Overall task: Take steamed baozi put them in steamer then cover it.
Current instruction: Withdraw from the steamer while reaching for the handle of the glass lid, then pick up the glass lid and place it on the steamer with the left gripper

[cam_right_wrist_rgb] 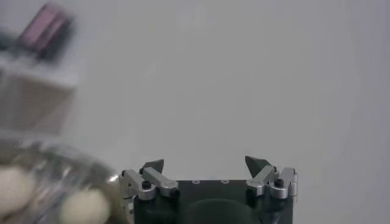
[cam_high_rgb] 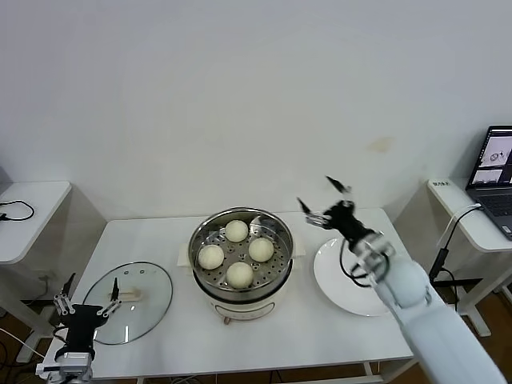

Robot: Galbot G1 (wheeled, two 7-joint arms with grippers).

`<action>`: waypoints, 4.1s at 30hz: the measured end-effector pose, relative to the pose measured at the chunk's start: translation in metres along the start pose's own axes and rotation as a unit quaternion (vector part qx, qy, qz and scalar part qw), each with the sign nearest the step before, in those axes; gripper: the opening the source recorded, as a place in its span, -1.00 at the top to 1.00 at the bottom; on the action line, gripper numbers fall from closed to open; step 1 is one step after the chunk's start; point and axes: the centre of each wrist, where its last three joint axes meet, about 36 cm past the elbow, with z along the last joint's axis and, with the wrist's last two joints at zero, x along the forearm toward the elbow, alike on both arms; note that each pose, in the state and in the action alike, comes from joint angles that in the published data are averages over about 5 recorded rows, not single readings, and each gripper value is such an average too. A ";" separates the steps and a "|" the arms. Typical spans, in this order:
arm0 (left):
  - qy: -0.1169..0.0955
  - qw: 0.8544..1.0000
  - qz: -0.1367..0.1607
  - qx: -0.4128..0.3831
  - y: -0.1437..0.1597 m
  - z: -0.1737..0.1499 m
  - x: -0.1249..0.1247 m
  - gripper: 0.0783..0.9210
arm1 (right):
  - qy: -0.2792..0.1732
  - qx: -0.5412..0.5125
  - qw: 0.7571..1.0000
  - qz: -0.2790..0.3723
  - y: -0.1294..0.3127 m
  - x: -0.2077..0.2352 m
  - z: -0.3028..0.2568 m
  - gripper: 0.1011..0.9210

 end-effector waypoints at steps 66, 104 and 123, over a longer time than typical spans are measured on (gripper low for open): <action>-0.059 0.853 0.125 -0.504 -0.005 0.115 -0.112 -0.77 | 0.151 -0.070 0.950 0.264 0.062 0.264 0.064 -0.76; -0.066 0.885 0.069 -0.456 -0.006 0.113 -0.093 0.89 | 0.147 -0.068 0.956 0.243 0.074 0.262 0.058 -0.76; -0.036 0.899 0.001 -0.436 0.037 -0.021 -0.062 0.89 | 0.151 -0.050 0.963 0.218 0.067 0.256 0.064 -0.76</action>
